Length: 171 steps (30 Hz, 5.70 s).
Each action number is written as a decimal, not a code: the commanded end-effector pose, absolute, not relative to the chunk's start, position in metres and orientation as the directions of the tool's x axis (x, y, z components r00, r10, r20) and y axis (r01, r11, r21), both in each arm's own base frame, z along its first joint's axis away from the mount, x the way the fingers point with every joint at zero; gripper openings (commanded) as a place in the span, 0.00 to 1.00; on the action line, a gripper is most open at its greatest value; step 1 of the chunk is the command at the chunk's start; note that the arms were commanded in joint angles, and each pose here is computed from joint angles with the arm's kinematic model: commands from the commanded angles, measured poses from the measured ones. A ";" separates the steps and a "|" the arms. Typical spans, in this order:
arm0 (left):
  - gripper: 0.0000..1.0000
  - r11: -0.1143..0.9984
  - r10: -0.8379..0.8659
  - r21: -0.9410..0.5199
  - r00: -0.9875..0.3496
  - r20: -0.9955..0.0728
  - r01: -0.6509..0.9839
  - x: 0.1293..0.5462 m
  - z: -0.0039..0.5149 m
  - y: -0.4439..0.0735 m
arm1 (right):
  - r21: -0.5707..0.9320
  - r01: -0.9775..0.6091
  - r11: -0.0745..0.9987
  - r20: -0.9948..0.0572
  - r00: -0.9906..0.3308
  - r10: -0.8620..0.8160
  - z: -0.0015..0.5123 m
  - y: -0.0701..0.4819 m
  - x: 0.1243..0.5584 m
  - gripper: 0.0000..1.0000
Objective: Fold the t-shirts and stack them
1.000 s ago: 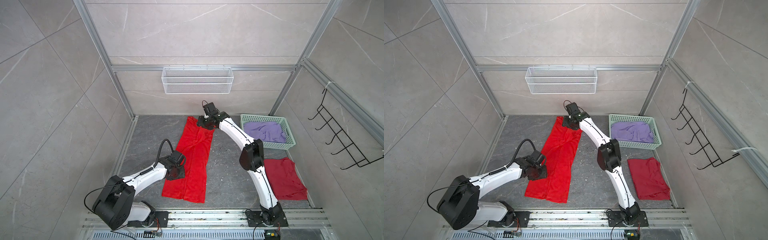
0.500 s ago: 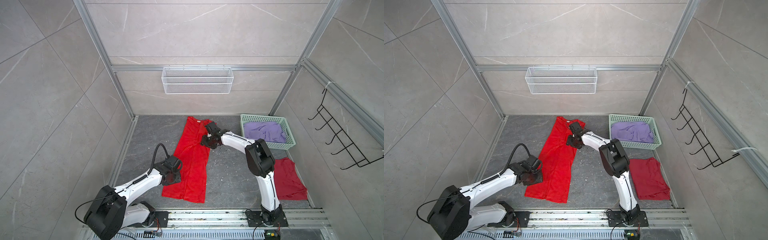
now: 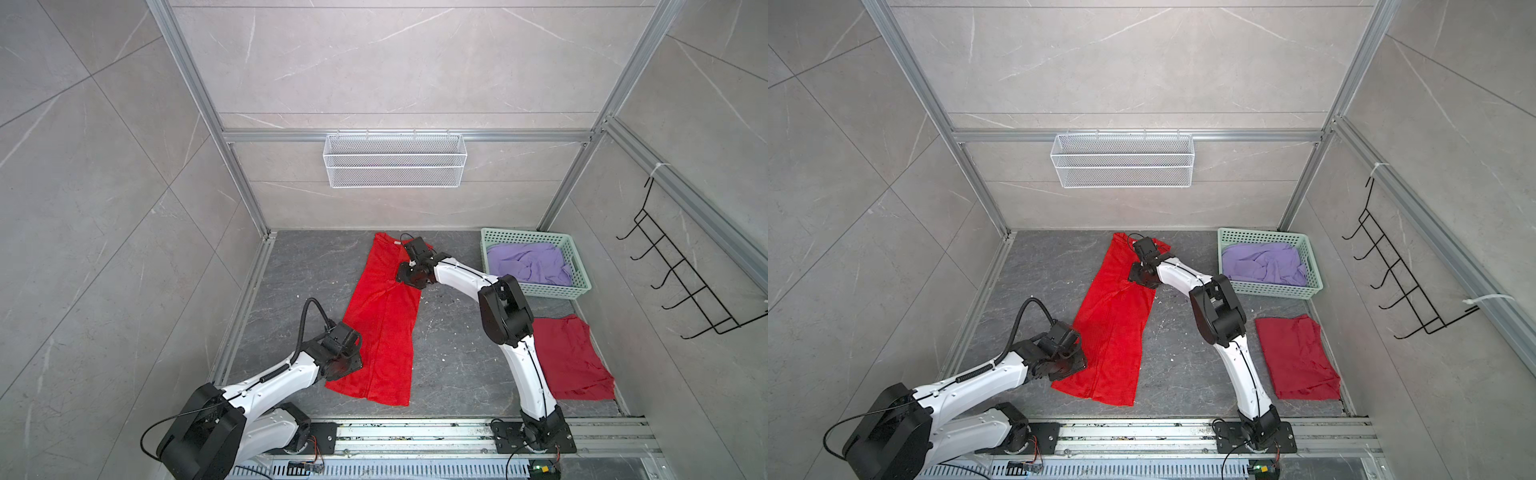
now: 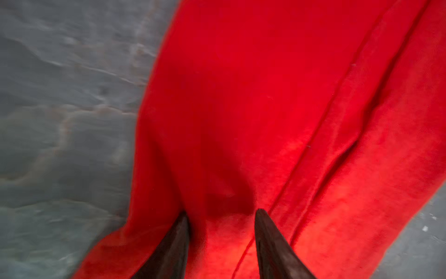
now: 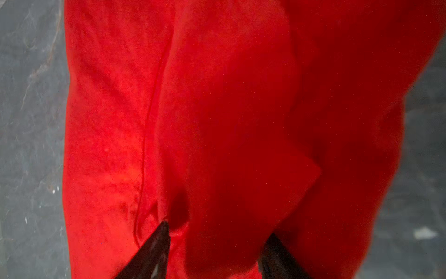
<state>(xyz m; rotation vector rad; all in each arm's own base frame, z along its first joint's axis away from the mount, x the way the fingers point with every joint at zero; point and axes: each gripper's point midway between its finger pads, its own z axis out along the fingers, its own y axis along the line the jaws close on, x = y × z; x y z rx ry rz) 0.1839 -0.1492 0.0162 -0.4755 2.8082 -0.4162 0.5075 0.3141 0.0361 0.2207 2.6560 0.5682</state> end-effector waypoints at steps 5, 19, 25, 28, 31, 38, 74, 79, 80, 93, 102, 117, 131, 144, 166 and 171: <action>0.47 0.893 -0.281 -0.344 -0.957 0.078 -0.290 0.117 -0.026 -0.194 | 0.374 0.091 0.923 -0.335 -0.915 0.226 0.019 0.297 0.537 0.59; 0.49 0.911 -0.133 -0.408 -0.978 -0.158 -0.058 0.151 0.055 -0.215 | 0.401 -0.196 0.895 -0.525 -0.850 0.049 0.145 0.301 0.528 0.60; 0.49 0.866 -0.174 -0.494 -0.974 -0.148 -0.080 0.138 0.072 -0.209 | 0.394 -0.133 0.909 -0.515 -0.852 0.098 0.187 0.256 0.455 0.67; 0.48 0.857 -0.207 -0.495 -0.976 -0.074 -0.144 0.119 0.060 -0.196 | 0.470 -0.105 0.877 -0.477 -0.866 0.152 0.178 0.241 0.404 0.70; 0.48 0.839 -0.230 -0.508 -0.973 -0.007 -0.194 0.103 0.052 -0.188 | 0.467 -0.054 0.882 -0.413 -0.896 0.164 0.154 0.220 0.351 0.70; 0.48 0.836 -0.260 -0.489 -0.964 0.047 -0.250 0.084 0.046 -0.170 | 0.459 0.003 0.888 -0.280 -0.949 0.148 0.099 0.202 0.246 0.69; 0.25 0.846 -0.294 -0.458 -0.955 0.029 -0.274 0.109 0.012 -0.190 | 0.376 0.172 0.911 -0.045 -0.978 0.203 -0.004 0.206 0.137 0.24; 0.00 0.866 -0.272 -0.432 -0.962 0.014 -0.252 0.111 0.018 -0.189 | 0.372 0.159 0.915 -0.064 -0.979 0.196 -0.002 0.209 0.137 0.10; 0.00 0.865 -0.270 -0.435 -0.963 0.017 -0.250 0.109 0.019 -0.189 | 0.370 0.153 0.916 -0.066 -0.980 0.190 -0.001 0.209 0.136 0.08; 0.00 0.804 -0.183 -0.588 -0.977 -0.108 -0.086 0.108 0.102 -0.198 | 0.359 0.043 0.932 -0.274 -0.950 0.149 0.072 0.234 0.137 0.00; 0.00 0.858 -0.145 -0.511 -0.932 -0.331 0.048 0.177 0.151 -0.210 | 0.429 0.113 0.896 -0.500 -0.797 0.340 0.128 0.254 0.219 0.02; 0.00 0.804 -0.204 -0.594 -0.935 -0.291 0.009 0.327 0.125 -0.217 | 0.397 0.251 0.883 -0.449 -0.786 0.425 0.087 0.252 0.352 0.02; 0.00 0.759 -0.237 -0.649 -0.951 -0.196 -0.055 0.381 0.093 -0.222 | 0.455 0.284 0.844 -0.358 -0.810 0.465 0.059 0.245 0.405 0.05; 0.35 0.690 -0.353 -0.710 -0.921 -0.165 -0.137 0.442 0.113 -0.196 | 0.652 0.203 0.731 -0.356 -0.768 0.532 0.115 0.231 0.467 0.57; 0.59 0.668 -0.360 -0.706 -0.933 -0.033 -0.233 0.291 0.090 -0.165 | 0.663 0.228 0.713 -0.156 -0.890 0.429 0.062 0.226 0.297 0.62; 0.59 0.626 -0.391 -0.723 -0.920 0.033 -0.292 0.270 0.070 -0.168 | 0.673 0.300 0.676 -0.097 -0.871 0.483 0.037 0.230 0.281 0.62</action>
